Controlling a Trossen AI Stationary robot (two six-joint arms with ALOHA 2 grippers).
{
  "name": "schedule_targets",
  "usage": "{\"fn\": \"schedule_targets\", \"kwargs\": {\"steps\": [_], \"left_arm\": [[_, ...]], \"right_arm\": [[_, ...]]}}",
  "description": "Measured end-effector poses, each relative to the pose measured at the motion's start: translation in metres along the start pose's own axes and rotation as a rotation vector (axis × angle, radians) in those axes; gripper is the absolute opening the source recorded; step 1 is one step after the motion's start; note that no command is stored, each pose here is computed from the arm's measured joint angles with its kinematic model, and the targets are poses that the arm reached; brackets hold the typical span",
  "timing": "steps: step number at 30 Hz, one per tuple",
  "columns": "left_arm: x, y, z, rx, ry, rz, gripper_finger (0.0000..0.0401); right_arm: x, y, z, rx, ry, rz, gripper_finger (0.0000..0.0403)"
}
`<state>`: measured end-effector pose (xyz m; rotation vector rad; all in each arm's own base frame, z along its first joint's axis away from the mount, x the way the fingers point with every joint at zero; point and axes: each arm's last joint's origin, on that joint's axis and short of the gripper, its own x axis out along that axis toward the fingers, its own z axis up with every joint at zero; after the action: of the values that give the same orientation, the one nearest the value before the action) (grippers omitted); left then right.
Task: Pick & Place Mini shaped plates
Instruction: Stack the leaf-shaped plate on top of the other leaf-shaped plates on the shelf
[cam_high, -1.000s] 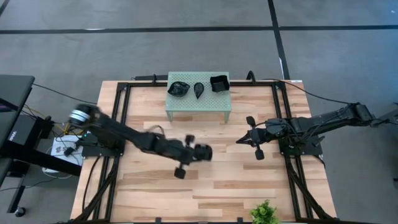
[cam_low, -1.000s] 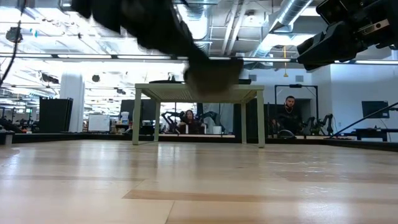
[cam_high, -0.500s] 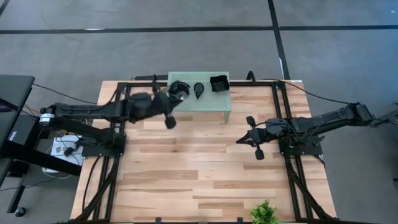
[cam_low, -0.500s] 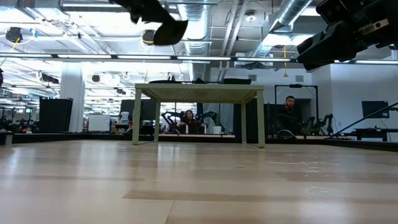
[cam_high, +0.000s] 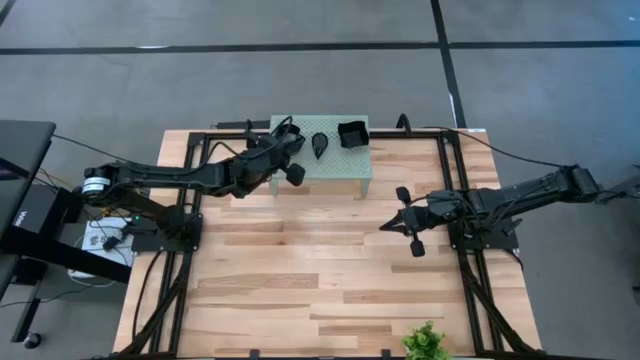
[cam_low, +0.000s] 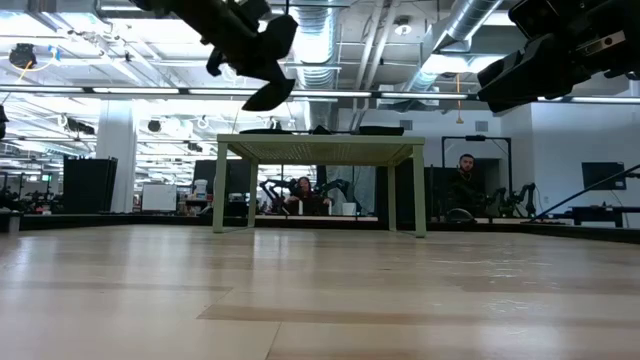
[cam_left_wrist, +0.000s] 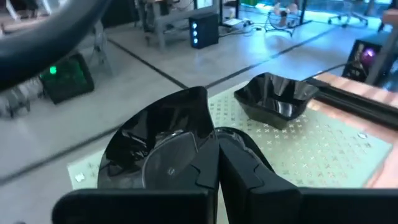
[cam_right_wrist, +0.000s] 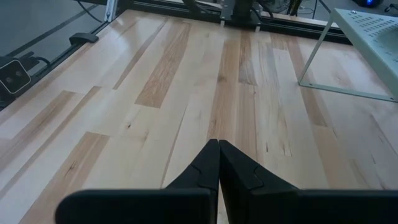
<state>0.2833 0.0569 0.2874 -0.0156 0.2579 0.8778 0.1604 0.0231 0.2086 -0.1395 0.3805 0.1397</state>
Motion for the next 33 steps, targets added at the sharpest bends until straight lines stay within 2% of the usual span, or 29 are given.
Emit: {"fn": "schedule_targets", "kwargs": {"steps": [3, 7, 13, 17, 29, 33], "left_arm": [[0.010, -0.001, -0.007, -0.059, 0.025, 0.024, 0.0008], [0.022, -0.002, -0.018, -0.053, 0.063, 0.051, 0.0013], [0.023, -0.003, -0.017, -0.059, 0.055, 0.050, 0.0015], [0.023, -0.001, -0.016, -0.060, 0.041, 0.103, 0.0021], [0.026, 0.002, -0.016, -0.064, 0.047, 0.095, 0.0108], [0.021, -0.006, -0.013, -0.049, 0.016, 0.036, 0.0120]], "right_arm": [[0.000, 0.000, 0.000, 0.000, 0.000, 0.000, 0.0001], [0.000, 0.000, 0.000, 0.000, 0.000, 0.000, 0.0001], [0.000, 0.000, 0.000, 0.000, 0.004, 0.001, 0.0001], [0.000, 0.000, 0.000, 0.000, 0.004, 0.000, 0.0001], [0.000, 0.000, 0.000, 0.000, 0.004, 0.001, 0.0001], [0.000, 0.000, 0.000, -0.004, 0.004, 0.001, 0.0001]]}}
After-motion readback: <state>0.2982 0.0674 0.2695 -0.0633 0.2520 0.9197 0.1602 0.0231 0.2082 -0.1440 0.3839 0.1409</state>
